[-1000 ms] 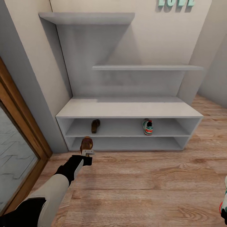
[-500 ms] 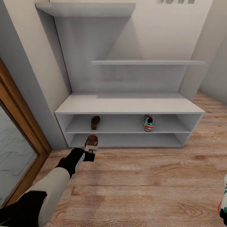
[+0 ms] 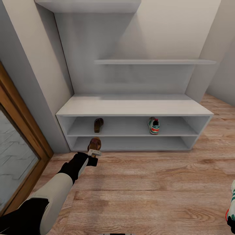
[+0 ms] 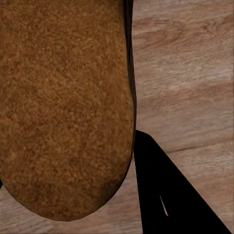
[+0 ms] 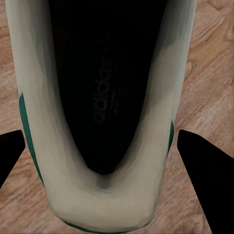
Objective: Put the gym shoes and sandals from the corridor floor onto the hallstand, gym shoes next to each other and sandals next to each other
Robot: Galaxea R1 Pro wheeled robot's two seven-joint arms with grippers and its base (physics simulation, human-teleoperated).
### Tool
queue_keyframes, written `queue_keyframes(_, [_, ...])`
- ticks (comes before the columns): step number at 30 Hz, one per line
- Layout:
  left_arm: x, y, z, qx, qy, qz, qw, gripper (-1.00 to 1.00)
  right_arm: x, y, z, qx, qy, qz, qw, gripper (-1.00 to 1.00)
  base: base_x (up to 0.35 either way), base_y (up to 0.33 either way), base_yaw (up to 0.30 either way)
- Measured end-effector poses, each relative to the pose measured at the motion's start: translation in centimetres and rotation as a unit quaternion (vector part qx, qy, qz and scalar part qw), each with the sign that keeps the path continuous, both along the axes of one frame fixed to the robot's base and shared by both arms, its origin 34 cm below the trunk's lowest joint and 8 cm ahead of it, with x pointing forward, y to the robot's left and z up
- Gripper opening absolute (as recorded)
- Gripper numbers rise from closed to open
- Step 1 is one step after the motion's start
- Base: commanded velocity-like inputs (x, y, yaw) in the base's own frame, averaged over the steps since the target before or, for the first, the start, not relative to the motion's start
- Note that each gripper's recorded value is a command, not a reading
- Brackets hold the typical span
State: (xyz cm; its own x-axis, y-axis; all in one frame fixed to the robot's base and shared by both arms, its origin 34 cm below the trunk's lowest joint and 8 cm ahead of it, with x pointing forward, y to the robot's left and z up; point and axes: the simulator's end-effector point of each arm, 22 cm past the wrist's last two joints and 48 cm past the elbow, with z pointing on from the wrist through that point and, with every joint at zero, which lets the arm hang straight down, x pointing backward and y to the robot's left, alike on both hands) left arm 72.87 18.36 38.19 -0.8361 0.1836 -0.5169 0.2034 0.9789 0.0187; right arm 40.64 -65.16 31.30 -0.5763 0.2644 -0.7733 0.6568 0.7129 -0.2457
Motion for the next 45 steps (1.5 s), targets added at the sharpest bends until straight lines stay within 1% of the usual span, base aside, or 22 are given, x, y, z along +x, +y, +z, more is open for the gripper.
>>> queue_keyframes(6, [0.02,0.05,0.03,0.001,-0.001,0.000,1.0000,-1.00,-0.02,0.04,-0.02,0.000,0.000,0.000,1.0000,-1.00,0.204,-0.087,0.000])
queue_keyframes(11, [0.18,0.04,0.12,0.002,-0.007,0.000,1.0000,-1.00,-0.17,0.07,-0.15,0.001,0.002,-0.001,1.0000,-1.00,0.283,-0.160,0.000])
queue_keyframes(25, [0.26,0.00,0.21,0.002,-0.007,0.000,1.0000,-1.00,-0.18,0.09,-0.18,0.002,0.003,-0.001,1.0000,-1.00,0.296,-0.156,0.000])
queue_keyframes(34, [-0.27,0.23,-0.36,0.003,-0.003,0.000,1.0000,-1.00,-0.19,0.07,-0.16,0.001,0.003,-0.001,1.0000,-1.00,0.331,-0.017,0.000])
queue_keyframes(40, [-0.37,0.18,-0.51,0.003,-0.002,0.000,1.0000,-1.00,-0.19,0.07,-0.19,0.001,0.003,-0.001,1.0000,-1.00,0.071,-0.006,0.000])
queue_keyframes(45, [-0.37,0.17,-0.47,0.003,-0.002,0.000,1.0000,-1.00,-0.19,0.06,-0.16,0.001,0.003,-0.001,1.0000,-1.00,0.239,-0.080,0.000])
